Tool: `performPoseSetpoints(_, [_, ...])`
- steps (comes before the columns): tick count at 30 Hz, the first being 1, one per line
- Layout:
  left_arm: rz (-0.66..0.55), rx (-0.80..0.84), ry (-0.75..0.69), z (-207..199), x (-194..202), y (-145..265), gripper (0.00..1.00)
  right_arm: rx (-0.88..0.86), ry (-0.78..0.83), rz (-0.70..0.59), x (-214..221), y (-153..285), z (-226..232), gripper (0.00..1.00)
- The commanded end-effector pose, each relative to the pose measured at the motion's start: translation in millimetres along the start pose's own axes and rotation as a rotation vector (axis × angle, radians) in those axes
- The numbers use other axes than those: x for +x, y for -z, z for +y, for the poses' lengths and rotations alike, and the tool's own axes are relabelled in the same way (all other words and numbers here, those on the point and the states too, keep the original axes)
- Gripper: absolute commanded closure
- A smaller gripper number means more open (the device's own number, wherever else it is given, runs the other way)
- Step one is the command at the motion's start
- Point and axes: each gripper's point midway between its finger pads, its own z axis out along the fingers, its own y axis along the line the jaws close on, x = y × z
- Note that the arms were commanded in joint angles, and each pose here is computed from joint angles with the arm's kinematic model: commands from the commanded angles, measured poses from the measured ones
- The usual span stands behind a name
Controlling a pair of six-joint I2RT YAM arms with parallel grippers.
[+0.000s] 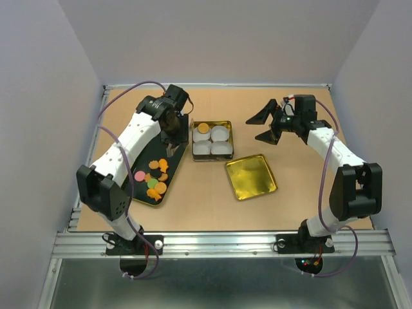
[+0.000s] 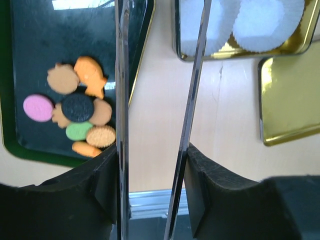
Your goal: Pack the cookies
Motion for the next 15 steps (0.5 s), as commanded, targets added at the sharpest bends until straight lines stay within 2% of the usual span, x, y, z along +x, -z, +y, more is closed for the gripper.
performPoseSetpoints(1, [-0.032,0.033,0.051,6,19,35,0.43,-0.048,0.076,-0.002,15,7,29,0.0])
performPoseSetpoints(5, [-0.057,0.007,0.075,18,29,43,0.42,-0.041,0.119,0.057,43,-8,32,0.0])
performPoseSetpoints(9, [-0.04,0.0,0.097,30,52,42,0.42,-0.045,0.102,0.072,50,-7,35,0.0])
performPoseSetpoints(12, [-0.026,-0.011,0.091,42,70,30,0.39,-0.038,0.109,0.053,45,-7,36,0.0])
performPoseSetpoints(15, [0.041,-0.002,0.111,57,91,11,0.4,-0.002,0.087,0.042,47,-3,33,0.0])
